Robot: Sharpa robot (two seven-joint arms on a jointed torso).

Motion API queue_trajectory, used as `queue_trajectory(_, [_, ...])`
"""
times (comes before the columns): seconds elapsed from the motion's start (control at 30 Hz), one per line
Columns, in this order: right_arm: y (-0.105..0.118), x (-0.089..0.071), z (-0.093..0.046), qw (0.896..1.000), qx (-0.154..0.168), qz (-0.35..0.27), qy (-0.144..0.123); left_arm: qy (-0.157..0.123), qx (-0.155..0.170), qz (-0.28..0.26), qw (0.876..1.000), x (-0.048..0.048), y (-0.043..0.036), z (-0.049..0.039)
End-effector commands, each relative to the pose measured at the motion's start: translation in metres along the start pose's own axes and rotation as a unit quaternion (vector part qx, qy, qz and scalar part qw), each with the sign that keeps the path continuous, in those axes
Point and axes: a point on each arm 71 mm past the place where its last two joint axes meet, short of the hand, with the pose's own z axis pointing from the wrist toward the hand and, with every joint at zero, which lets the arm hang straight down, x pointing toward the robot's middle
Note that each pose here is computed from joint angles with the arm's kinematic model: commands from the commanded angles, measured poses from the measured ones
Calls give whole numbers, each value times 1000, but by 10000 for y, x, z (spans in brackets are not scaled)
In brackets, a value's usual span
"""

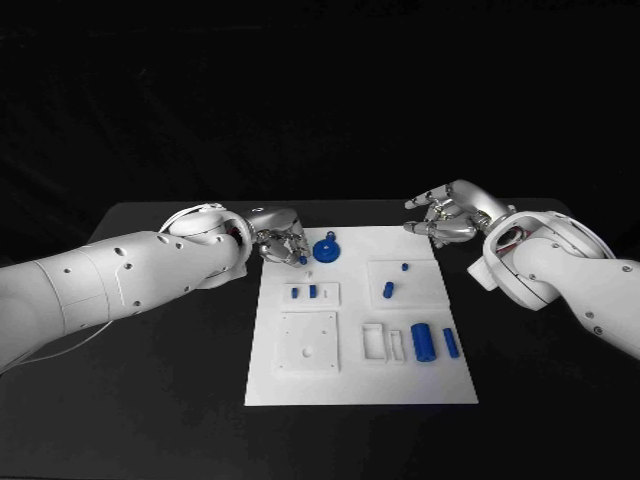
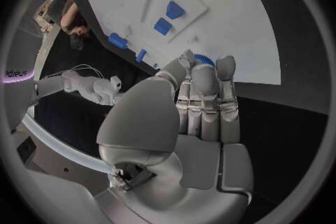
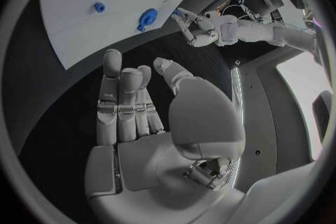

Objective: Assemble the parts on the task board

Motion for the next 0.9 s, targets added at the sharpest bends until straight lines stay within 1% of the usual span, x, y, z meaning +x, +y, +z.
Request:
queue_trajectory(0.03, [12,9,1,1000,-5,-1,4,17,-2,-5,1000,38,-3,6])
queue_trajectory(0.23, [13,10,1,1000,-5,-1,4,22,-4,-7,1000,84,6,7])
queue_trajectory(0.5, [16,14,5,1000,-6,0,3,29,-3,-10,1000,178,-7,34])
queue_trajectory(0.7, [12,13,5,1000,-5,0,4,31,-5,-6,999,223,-9,46])
queue_trajectory(0.9, [9,14,6,1000,-4,-1,5,33,-6,-3,999,245,-9,56])
